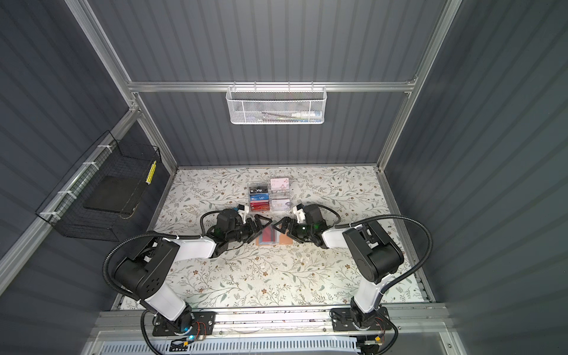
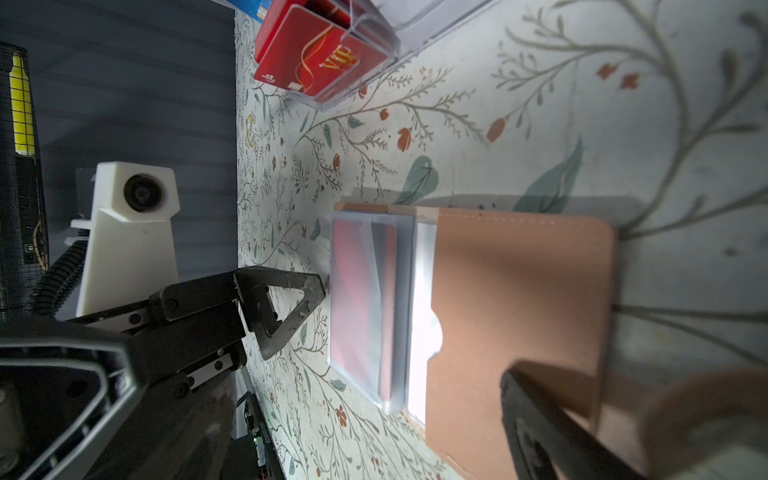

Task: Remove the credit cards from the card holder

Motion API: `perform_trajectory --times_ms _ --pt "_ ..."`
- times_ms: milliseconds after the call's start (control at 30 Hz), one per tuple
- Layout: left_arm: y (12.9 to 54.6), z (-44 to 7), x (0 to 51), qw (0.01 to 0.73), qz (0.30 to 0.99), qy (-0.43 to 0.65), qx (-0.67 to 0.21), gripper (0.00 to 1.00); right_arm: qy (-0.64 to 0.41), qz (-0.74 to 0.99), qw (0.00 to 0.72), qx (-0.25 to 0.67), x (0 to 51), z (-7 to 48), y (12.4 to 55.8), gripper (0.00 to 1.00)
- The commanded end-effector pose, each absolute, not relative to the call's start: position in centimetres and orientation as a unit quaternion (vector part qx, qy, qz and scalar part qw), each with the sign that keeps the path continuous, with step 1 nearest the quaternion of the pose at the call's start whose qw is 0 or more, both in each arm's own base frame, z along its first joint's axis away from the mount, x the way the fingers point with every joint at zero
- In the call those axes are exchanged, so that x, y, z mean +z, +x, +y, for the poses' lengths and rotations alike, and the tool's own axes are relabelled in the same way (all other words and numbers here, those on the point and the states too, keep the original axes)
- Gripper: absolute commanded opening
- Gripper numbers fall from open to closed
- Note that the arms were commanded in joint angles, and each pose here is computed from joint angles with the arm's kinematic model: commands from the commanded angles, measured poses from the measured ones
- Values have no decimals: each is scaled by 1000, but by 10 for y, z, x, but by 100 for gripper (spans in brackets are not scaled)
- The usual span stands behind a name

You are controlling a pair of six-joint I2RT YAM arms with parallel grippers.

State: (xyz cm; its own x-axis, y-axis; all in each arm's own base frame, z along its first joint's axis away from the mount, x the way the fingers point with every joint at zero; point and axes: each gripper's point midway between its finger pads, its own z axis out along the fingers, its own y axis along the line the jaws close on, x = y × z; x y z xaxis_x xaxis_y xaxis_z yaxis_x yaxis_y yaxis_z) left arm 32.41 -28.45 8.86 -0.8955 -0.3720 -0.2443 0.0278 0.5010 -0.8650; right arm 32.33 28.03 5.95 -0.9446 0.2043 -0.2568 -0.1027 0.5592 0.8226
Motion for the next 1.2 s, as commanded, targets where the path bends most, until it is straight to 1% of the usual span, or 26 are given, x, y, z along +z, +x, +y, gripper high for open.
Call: perform_trajectory --times_ms 0,367,1167 --pt "330 -289 92 211 838 -105 -493 100 35 875 146 461 46 278 317 99" --pt "323 -279 83 210 843 -120 -480 100 43 876 142 459 43 275 318 99" --pt "322 -280 74 202 840 -128 -487 100 44 875 140 460 40 276 319 99"
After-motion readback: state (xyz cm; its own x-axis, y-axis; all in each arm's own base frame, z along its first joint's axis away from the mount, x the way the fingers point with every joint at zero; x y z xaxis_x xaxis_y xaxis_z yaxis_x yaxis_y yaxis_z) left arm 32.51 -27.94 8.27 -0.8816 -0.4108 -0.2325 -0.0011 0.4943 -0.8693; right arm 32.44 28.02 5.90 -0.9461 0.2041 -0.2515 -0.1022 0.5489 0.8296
